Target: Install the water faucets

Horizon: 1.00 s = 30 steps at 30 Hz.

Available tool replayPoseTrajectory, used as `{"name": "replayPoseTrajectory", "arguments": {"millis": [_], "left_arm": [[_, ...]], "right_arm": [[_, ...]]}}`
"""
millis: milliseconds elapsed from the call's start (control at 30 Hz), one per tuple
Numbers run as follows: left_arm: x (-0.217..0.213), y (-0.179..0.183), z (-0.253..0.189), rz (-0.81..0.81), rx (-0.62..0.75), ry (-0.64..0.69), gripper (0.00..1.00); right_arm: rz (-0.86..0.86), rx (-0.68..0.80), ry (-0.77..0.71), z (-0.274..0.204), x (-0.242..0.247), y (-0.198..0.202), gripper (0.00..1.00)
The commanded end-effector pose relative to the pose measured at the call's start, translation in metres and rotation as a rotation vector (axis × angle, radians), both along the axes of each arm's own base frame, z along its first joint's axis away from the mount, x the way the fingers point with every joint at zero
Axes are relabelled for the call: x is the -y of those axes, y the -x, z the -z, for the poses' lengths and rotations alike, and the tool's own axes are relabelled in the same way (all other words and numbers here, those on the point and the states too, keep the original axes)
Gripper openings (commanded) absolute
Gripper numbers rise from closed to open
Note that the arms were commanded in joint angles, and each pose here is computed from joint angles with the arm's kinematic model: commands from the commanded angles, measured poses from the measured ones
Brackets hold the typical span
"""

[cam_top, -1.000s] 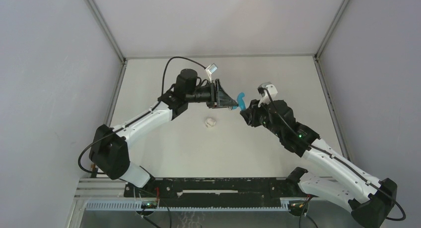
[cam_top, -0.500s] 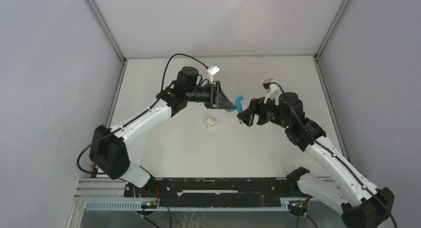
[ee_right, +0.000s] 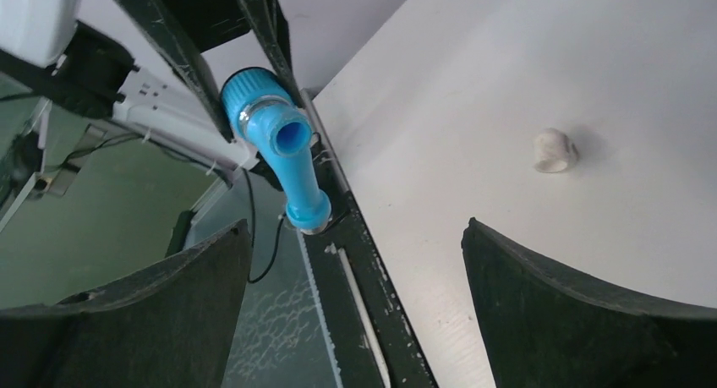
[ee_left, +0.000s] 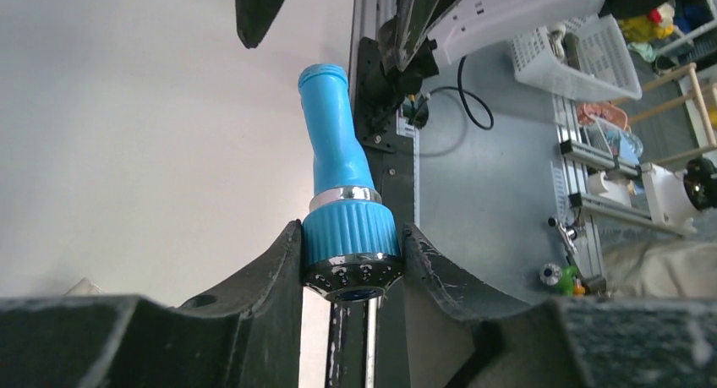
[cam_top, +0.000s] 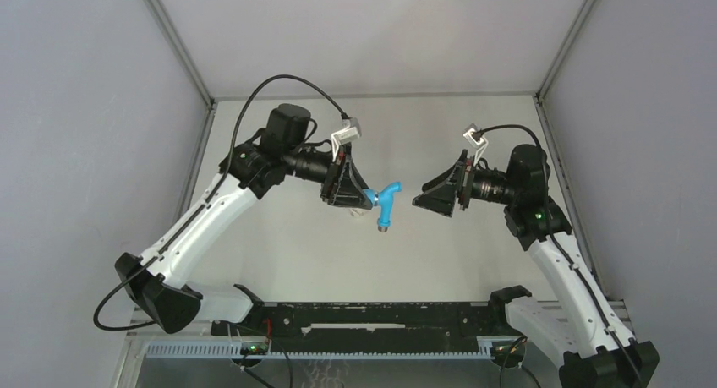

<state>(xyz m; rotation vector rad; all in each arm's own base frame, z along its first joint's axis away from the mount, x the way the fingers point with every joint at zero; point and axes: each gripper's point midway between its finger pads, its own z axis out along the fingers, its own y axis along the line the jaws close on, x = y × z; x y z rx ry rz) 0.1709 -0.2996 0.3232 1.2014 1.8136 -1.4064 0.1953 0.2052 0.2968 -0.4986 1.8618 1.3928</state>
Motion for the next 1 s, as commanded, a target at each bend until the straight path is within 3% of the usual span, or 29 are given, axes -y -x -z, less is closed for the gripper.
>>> {"name": "replayPoseTrajectory", "arguments": {"millis": [0,400,667,833,900,967], "left_arm": [[-0.01,0.02,-0.011,0.105,0.067,0.01,0.0],[-0.008,0.032,0.0,0.173,0.012,-0.055,0.0],[-0.009,0.034,0.0,0.183,0.007,-0.065,0.0],[-0.009,0.036,0.0,0.197,0.003,-0.064,0.0],[-0.008,0.037,0.001,0.202,-0.004,-0.065,0.0],[-0.007,0.038,0.001,0.209,-0.008,-0.064,0.0]], "right_arm": [[-0.175,0.123,-0.068,-0.034,-0.016,0.023,1.0],[-0.466,0.125,0.02,-0.017,-0.071,0.056,0.95],[-0.582,0.101,0.03,-0.006,-0.084,0.07,0.73],[-0.573,0.094,0.041,-0.002,-0.086,0.068,0.44],[-0.57,0.089,0.04,-0.002,-0.087,0.067,0.42],[-0.571,0.087,0.034,-0.003,-0.089,0.067,0.46]]}}
